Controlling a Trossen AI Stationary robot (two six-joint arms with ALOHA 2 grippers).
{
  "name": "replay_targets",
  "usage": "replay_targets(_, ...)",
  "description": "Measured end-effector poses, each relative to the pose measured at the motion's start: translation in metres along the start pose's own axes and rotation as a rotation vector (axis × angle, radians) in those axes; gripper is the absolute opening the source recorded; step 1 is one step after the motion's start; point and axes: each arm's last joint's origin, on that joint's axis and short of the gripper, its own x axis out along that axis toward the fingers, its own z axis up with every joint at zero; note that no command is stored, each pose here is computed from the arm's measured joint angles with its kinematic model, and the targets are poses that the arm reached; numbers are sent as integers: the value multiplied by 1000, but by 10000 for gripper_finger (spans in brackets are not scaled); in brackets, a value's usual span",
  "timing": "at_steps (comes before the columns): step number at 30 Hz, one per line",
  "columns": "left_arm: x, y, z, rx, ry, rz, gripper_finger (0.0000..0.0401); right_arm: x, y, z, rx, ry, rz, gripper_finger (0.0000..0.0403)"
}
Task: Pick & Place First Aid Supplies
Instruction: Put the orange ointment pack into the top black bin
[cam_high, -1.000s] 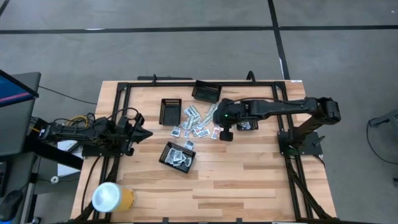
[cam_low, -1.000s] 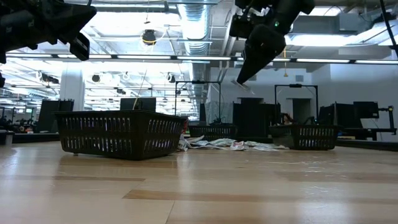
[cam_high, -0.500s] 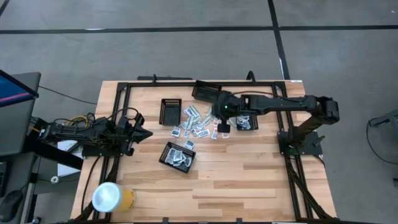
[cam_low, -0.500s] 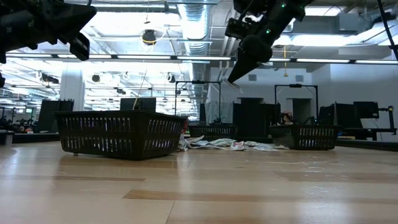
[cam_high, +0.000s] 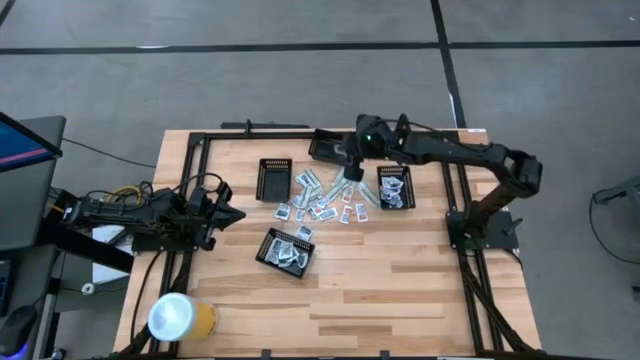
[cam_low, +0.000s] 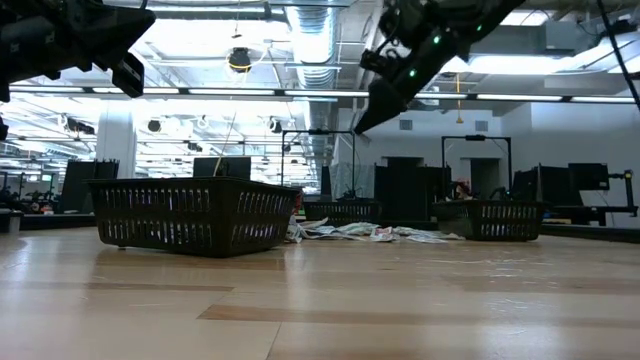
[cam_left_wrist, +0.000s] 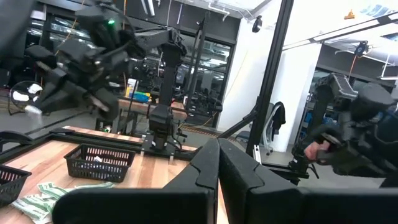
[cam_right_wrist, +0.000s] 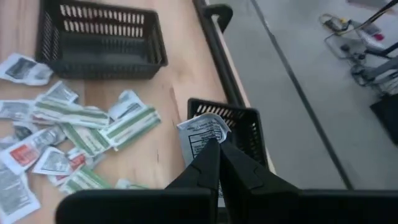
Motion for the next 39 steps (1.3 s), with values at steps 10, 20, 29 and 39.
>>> replay_targets(10, 0, 0, 0, 0, 0, 0, 8, 56, -20, -29, 102, 54, -58, 1)
replay_targets(20, 0, 0, 0, 0, 0, 0, 8, 62, -30, -36, 148, 61, -80, 1)
replay_targets(29, 0, 0, 0, 1, 0, 1, 8, 62, -31, -33, 176, 31, -90, 43)
replay_targets(39, 0, 0, 0, 1, 0, 1, 8, 62, -21, -35, 214, 89, -57, 107)
